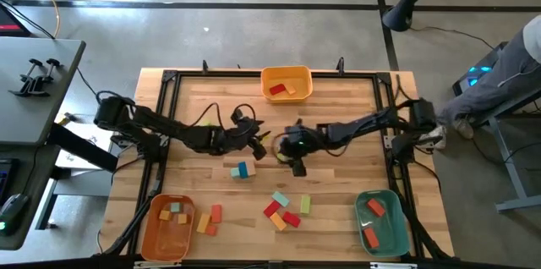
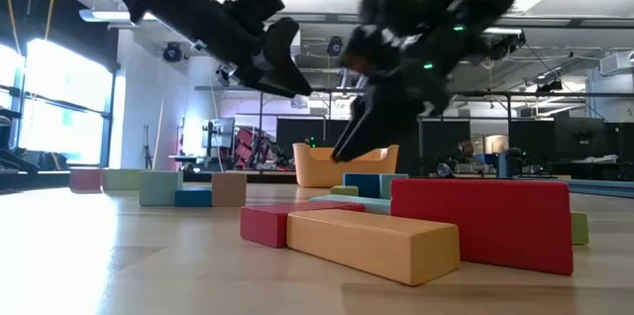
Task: Sort blocks by size
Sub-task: Put the small green rectangle block into the yellow bin
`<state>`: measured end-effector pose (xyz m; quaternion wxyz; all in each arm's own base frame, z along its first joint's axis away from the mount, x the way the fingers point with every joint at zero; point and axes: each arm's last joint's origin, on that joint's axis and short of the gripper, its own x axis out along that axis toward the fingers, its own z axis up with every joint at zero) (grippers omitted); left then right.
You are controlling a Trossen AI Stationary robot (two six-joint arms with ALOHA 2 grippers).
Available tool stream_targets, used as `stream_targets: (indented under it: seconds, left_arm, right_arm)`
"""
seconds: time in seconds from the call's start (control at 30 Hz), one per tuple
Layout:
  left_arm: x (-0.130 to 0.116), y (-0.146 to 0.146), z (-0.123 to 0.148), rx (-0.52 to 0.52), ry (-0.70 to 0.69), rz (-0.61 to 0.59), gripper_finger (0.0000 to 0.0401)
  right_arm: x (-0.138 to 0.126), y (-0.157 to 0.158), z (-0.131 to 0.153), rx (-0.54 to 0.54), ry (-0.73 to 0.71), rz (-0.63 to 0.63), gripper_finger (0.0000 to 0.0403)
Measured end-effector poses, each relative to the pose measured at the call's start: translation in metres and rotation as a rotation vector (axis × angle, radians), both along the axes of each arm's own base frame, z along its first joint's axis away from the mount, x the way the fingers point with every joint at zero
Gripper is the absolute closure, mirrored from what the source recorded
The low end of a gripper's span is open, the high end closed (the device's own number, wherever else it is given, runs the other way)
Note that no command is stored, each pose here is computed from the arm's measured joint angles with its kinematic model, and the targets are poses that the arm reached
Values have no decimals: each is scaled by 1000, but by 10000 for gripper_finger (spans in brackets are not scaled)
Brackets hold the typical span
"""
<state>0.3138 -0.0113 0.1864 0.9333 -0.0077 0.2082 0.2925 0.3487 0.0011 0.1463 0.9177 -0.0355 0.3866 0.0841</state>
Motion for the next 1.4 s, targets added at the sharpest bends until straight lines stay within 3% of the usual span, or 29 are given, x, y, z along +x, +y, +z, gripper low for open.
stream_targets:
  seconds: [0.17,0.33,0.47,0.6,0.7,0.8,0.97,1.2,1.4]
  left_arm:
    - [-3,0,0,26,44,6,216]
    - [-7,1,-4,33,99,32,216]
    - [-22,-8,11,27,101,92,216]
    - [-42,-21,37,106,61,167,216]
    - [-55,-27,52,134,27,183,216]
    - [-61,-29,53,119,10,181,216]
    - [-63,-27,30,54,11,231,216]
    - [-59,-17,-21,-88,-93,374,214]
    - [-31,-5,-49,-38,-23,241,177]
  right_arm:
    - [19,-12,-2,-42,208,-33,324]
    - [30,-22,-9,-28,244,-47,395]
    - [45,-30,-20,0,134,-83,391]
    - [59,-43,-21,-84,-34,-219,390]
    - [63,-51,-3,-148,-158,-335,394]
    - [60,-53,26,-170,-245,-365,396]
    - [27,-47,58,-230,-234,-395,396]
    - [-50,-37,78,-256,-214,-472,396]
    - [-103,-32,63,-157,-306,-546,396]
